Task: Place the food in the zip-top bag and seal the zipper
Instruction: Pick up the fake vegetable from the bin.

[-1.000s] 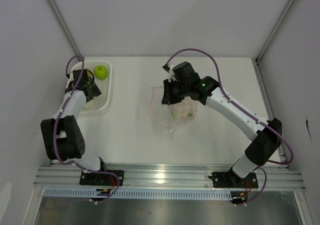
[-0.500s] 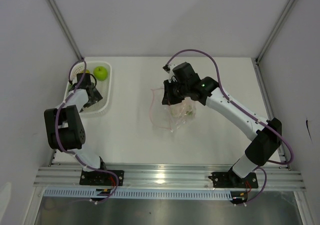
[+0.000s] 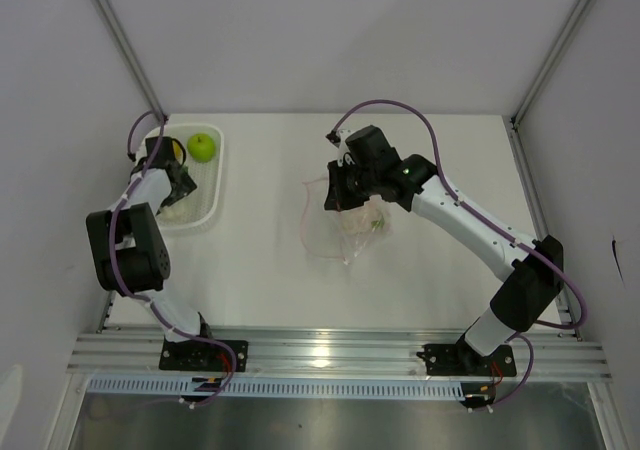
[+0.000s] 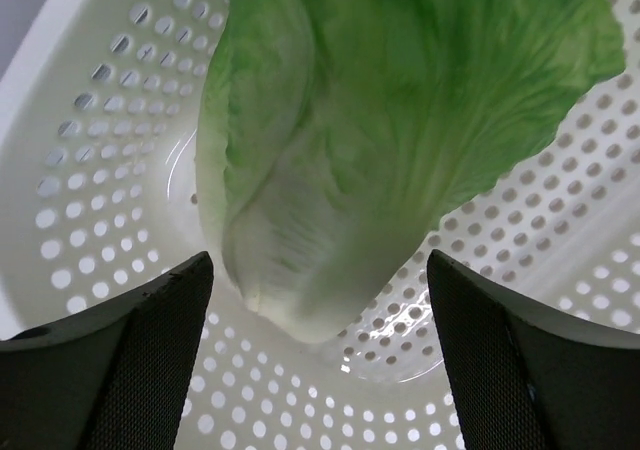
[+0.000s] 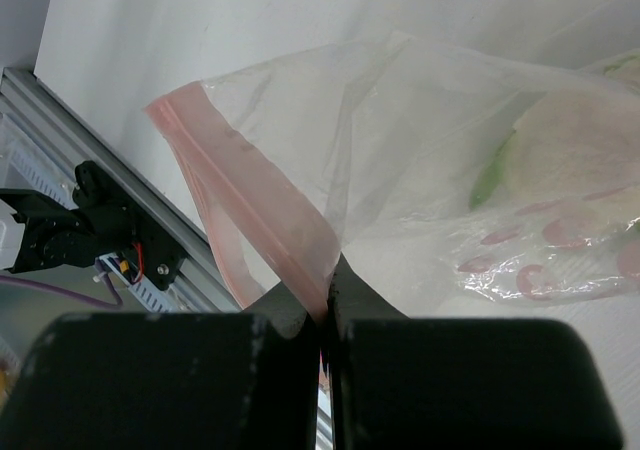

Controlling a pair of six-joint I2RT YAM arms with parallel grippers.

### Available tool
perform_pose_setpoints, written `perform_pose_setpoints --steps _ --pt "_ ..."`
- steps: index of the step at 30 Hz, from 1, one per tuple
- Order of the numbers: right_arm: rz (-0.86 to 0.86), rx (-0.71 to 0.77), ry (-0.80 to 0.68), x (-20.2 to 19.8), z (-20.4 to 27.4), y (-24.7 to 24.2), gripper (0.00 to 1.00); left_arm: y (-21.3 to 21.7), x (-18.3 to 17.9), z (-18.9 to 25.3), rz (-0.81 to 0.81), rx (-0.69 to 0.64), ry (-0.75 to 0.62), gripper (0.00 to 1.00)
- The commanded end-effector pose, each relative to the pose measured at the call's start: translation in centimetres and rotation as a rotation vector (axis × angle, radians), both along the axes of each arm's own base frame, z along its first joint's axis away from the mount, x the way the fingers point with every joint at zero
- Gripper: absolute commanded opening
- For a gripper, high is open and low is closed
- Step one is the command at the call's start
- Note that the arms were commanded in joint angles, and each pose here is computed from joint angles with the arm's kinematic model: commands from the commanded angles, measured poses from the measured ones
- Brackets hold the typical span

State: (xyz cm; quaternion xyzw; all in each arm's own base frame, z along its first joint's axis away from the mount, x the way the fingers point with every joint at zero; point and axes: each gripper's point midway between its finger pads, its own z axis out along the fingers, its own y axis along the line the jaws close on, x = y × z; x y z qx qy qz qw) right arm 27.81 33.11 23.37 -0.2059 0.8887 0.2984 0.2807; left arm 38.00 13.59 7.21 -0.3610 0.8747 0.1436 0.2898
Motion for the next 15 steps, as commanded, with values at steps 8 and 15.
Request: perform_pose_setpoints --steps 8,15 --pt "0.002 0.059 -0.039 0.0 2.1 0.2 0.00 1.2 2.2 0.8 -0.004 0.009 0.013 0.77" --pt "-0.001 0.068 -0.034 -0.1 2.3 0.3 0.00 1.3 1.9 0.0 -0.025 0.005 0.022 0.28"
